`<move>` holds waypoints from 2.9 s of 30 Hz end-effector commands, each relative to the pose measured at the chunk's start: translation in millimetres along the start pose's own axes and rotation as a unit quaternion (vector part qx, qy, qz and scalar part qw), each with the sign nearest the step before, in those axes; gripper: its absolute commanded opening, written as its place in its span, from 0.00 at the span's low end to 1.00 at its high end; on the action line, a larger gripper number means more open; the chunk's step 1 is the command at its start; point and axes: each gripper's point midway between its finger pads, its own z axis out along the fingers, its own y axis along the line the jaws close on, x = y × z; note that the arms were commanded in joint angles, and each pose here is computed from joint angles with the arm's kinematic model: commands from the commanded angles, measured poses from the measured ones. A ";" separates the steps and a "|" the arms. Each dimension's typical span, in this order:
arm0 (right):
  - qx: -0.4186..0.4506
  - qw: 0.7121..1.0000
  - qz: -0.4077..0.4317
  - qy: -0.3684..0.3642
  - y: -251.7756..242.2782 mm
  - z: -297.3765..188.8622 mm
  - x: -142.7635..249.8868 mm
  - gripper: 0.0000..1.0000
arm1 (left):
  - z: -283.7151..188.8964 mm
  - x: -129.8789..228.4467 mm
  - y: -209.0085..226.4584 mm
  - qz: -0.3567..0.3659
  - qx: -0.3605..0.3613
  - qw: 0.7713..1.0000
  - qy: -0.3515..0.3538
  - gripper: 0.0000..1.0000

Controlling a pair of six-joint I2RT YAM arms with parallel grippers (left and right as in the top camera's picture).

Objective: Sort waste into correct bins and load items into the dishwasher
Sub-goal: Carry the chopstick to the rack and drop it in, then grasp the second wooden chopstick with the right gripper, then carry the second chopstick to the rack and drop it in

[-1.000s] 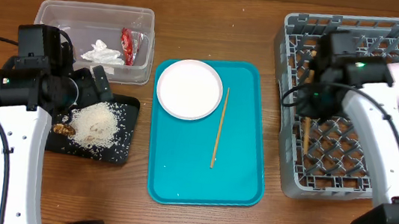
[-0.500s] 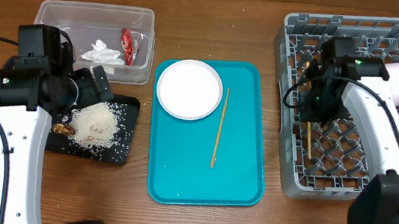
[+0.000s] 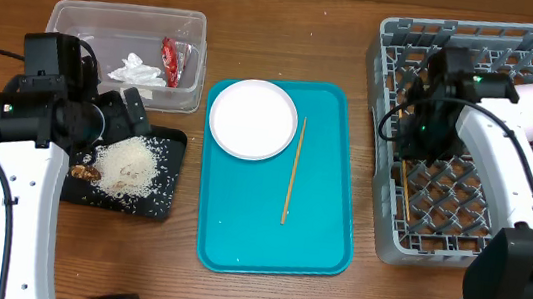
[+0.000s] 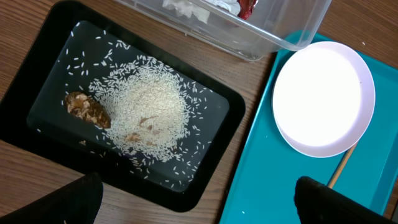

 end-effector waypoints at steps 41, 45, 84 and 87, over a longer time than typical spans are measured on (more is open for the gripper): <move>0.005 0.993 -0.010 0.115 173.9 127.3 47.4 0.38 | -3.4 -4.4 0.2 -0.003 0.000 1.000 -0.008 1.00; 0.010 0.992 -0.010 0.123 171.7 127.1 51.2 0.22 | -3.4 -4.4 0.1 -0.003 0.000 1.000 -0.007 1.00; 0.056 0.998 -0.015 -0.034 -4.0 -29.9 -20.3 0.04 | -3.4 -4.4 0.2 -0.003 0.000 1.000 -0.008 1.00; 0.054 0.998 -0.012 -0.025 -6.5 -21.9 -15.9 0.04 | -3.4 -4.4 0.1 -0.003 0.000 1.000 -0.007 1.00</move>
